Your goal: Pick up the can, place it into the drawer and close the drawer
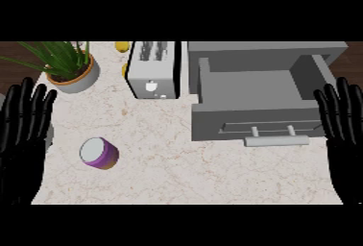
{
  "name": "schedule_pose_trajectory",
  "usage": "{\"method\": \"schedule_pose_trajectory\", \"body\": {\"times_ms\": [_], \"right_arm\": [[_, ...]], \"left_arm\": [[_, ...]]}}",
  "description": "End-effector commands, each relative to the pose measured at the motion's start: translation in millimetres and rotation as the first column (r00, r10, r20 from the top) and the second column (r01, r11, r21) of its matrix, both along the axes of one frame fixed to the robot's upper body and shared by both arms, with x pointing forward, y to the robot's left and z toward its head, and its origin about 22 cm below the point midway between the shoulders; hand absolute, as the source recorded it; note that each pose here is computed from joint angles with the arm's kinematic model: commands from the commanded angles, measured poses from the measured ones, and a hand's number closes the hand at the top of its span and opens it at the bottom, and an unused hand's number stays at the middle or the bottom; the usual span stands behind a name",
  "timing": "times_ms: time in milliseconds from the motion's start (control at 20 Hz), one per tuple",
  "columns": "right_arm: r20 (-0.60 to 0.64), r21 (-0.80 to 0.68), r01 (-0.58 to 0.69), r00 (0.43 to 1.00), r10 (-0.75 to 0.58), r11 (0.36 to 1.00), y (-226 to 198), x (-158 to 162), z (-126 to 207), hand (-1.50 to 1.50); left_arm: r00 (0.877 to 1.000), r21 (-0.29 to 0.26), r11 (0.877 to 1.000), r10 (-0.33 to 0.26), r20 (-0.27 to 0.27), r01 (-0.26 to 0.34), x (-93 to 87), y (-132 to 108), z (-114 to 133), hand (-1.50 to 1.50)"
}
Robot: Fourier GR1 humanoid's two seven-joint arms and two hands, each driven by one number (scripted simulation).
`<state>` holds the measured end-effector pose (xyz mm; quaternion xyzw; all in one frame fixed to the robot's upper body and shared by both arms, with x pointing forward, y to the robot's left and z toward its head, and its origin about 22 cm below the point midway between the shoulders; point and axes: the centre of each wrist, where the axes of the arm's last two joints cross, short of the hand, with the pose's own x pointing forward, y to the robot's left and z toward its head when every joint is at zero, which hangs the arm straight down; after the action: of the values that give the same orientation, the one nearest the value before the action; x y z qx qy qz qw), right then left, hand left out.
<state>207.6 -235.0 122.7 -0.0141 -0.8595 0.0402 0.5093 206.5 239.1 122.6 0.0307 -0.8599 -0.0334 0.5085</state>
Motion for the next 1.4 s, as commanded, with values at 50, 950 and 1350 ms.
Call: {"method": "schedule_pose_trajectory", "body": {"times_ms": [50, 950, 1350], "right_arm": [[0.007, 0.015, 0.005, 1.000, -0.005, 1.000, -17, -4, -2, -1.50], [-0.268, 0.022, 0.237, 0.937, -0.223, 0.971, -76, -52, -13, -1.50], [-0.273, 0.030, 0.236, 0.937, -0.220, 0.971, -86, -72, -25, -1.50]], "left_arm": [[0.968, -0.006, 0.969, -0.246, 0.038, 0.247, -10.4, 10, 2, -1.50], [0.799, 0.027, 0.854, -0.475, -0.369, 0.520, -31.7, 131, 16, -1.50], [0.804, -0.030, 0.874, -0.460, -0.377, 0.486, -21.2, 184, 17, -1.50]]}}
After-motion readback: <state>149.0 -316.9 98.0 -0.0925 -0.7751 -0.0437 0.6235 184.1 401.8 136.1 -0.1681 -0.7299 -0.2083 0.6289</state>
